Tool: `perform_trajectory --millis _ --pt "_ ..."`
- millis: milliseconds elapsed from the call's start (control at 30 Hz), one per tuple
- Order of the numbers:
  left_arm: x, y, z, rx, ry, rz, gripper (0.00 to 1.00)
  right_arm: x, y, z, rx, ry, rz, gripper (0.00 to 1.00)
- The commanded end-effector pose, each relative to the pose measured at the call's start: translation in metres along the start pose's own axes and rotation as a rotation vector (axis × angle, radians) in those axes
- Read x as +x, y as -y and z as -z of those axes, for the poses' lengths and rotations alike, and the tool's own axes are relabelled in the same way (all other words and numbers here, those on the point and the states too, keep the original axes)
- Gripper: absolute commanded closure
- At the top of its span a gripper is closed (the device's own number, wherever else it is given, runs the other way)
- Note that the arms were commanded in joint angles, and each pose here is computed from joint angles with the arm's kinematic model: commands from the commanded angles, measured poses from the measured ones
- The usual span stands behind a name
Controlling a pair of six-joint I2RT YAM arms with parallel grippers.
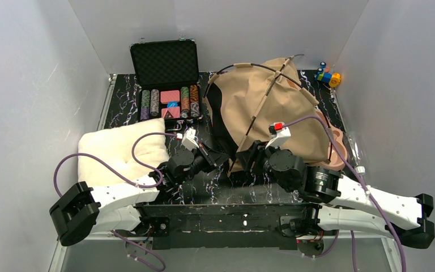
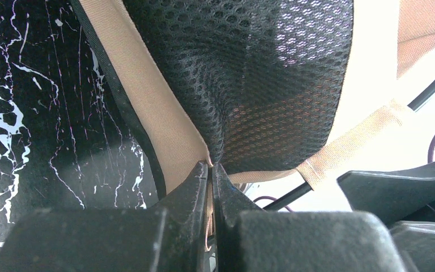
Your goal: Set up the pet tent
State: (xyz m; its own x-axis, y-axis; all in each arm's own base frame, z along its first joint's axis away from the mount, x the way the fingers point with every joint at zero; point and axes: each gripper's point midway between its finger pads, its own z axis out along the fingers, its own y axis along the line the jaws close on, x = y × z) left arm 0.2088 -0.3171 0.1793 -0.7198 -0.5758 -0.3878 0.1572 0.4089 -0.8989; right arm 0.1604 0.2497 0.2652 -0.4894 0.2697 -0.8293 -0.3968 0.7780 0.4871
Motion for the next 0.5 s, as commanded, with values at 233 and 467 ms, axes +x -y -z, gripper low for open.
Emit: perform_trajectory --millis 233,467 --pt "-0.017 0.038 0.001 0.085 0.043 -0.004 1.0 0.032 -0.005 -0.018 0.016 -0.083 -0.095 0.53" --pt "-0.018 0.043 0.0 0.094 0.039 -0.003 1.0 0.042 0.006 -0.031 0.076 -0.059 -0.083 0.6"
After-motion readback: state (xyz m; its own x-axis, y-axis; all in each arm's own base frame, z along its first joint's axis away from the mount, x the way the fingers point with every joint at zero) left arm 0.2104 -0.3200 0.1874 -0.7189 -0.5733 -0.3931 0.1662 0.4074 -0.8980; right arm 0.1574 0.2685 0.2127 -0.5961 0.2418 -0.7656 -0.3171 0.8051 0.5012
